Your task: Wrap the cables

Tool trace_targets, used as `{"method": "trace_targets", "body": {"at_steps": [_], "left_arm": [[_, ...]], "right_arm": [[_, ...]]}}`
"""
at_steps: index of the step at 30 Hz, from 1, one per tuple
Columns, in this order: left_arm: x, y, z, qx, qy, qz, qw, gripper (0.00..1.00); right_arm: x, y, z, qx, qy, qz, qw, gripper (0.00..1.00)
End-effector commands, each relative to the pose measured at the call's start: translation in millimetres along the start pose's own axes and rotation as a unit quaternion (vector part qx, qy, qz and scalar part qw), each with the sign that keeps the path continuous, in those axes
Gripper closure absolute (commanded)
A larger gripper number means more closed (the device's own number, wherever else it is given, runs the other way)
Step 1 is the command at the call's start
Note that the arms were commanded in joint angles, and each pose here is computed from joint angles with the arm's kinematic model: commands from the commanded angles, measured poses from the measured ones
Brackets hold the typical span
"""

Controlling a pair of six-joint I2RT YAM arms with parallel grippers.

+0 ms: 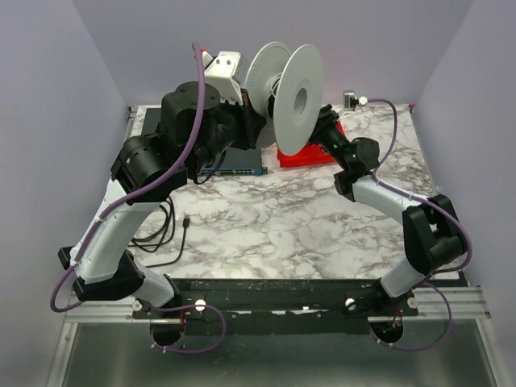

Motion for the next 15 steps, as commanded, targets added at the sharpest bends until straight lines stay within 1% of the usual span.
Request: {"method": "trace_targets", "body": {"at_steps": [1,4,7,11,13,15], "left_arm": [[8.2,23.1,-12.3,0.028,-0.037,-0.046,0.998,1.00],[8.0,23.2,-12.7,0.028,-0.038,-0.047,0.998,1.00],[8.2,23.6,-12.6,0.028,-0.038,-0.047,0.998,1.00],[7.0,22.3,-12.0,0.027,-0.036,-0.046,0.998,1.00],[6.6,21.4,-11.0,0.027,-0.032,-0.045,0.998,1.00],[6.4,20.8,-10.4,0.026,-0.032,-0.046,0.998,1.00]], "right_arm": [[-8.3,2.6,-0.8,0.007,-0.005,-0.011,1.000,0.41],[-8.9,-0.1,-1.5,0.004,-0.007,-0.009,1.000,0.43],[-7.3,-0.6,-1.9,0.002,-0.012,-0.012,1.000,0.52],[-7.6,1.3,-0.9,0.002,-0.014,-0.014,1.000,0.59],[-7.6,2.1,-0.3,0.001,-0.016,-0.015,1.000,0.65],[-6.8,3.8,2.3,0.002,-0.017,-0.016,1.000,0.74]]}}
Point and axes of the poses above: each gripper's point midway between its finger pads, its own x axis back along the fingers, its own z axis along the line the jaws close on, y = z × x, the point moved 6 cm from there along x, back along the fingers, and after that the axes turned 8 degrees about x, right-handed, at the moved point
